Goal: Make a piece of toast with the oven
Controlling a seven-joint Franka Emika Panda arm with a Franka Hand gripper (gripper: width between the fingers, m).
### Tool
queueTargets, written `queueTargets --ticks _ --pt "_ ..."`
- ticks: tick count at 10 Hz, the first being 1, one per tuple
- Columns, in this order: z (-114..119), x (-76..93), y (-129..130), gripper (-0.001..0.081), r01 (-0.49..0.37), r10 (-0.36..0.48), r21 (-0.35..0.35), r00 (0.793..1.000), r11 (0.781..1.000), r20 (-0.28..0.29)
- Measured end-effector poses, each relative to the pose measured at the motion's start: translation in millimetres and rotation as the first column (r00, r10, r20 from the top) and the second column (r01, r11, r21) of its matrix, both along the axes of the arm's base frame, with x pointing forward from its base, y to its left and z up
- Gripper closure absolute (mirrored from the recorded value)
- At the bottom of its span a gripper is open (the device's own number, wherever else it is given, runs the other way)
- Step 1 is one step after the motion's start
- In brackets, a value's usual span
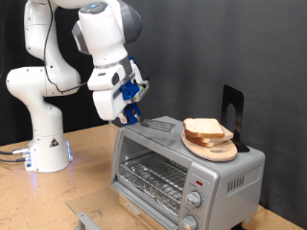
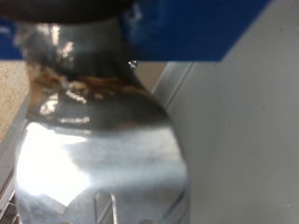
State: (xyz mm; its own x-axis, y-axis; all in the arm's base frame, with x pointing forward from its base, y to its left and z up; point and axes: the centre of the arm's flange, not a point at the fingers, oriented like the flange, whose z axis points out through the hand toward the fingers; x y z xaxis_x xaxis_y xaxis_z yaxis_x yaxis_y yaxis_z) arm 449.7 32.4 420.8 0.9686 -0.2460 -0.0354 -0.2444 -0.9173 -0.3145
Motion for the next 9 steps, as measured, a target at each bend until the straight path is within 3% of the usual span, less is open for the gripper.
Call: queueTargets --ticks 5,9 --pt "6.4 7.1 3.6 0.0414 -0.061 0.061 0.017 0.998 0.998 0.018" --pt "4.2 2.8 6.0 0.0414 -0.089 0.090 0.013 0.996 0.996 -0.026"
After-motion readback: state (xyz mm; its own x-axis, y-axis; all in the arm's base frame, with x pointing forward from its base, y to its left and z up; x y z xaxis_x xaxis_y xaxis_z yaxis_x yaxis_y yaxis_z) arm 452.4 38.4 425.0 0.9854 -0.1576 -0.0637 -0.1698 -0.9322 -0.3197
